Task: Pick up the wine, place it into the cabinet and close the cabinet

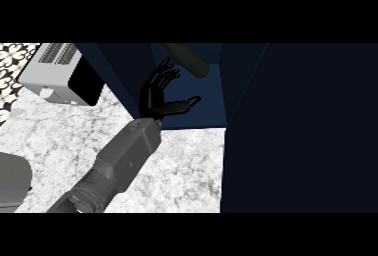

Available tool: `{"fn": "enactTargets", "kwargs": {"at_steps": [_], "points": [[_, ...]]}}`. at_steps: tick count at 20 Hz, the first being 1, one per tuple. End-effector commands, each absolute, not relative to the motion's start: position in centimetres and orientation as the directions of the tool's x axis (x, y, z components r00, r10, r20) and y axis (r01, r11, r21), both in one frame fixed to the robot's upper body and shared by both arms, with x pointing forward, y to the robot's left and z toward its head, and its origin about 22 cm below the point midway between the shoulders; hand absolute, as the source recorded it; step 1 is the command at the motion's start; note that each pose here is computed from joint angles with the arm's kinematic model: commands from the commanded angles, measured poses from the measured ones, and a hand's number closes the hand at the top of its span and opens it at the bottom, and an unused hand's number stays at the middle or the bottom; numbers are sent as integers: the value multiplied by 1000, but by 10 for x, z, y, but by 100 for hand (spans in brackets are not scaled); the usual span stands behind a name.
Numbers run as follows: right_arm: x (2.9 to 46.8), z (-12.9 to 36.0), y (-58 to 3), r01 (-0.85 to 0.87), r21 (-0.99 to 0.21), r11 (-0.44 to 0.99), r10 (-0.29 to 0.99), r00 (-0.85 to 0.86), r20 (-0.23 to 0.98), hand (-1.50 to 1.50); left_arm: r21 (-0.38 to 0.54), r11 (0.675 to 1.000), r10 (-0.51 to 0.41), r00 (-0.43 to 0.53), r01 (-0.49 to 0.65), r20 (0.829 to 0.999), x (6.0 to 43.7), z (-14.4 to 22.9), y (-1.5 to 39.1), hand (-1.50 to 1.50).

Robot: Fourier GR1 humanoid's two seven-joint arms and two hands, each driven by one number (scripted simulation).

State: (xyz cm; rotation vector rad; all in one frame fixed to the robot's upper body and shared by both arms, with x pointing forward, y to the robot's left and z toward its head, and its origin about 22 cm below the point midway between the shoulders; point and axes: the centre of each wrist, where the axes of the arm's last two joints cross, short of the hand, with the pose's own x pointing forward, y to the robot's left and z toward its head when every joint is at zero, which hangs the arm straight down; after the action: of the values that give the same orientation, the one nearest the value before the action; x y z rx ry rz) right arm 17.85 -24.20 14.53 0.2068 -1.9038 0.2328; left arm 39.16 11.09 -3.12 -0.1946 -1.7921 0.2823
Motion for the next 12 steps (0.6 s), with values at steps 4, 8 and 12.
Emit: {"fn": "enactTargets", "kwargs": {"at_steps": [4, 8, 12], "points": [[169, 135, -246, -219, -71, 973, -4, -325, 946, -150, -284, 958, 257, -311, -45, 915, 392, -31, 133, -150], [176, 145, -245, -221, -68, 973, -7, -321, 947, -150, -267, 964, 254, -305, -1, 918, 381, -34, 119, -150], [170, 148, -245, -215, -56, 975, -20, -336, 942, -150, -248, 965, 263, -290, 89, 920, 376, -23, 127, -150]]}}
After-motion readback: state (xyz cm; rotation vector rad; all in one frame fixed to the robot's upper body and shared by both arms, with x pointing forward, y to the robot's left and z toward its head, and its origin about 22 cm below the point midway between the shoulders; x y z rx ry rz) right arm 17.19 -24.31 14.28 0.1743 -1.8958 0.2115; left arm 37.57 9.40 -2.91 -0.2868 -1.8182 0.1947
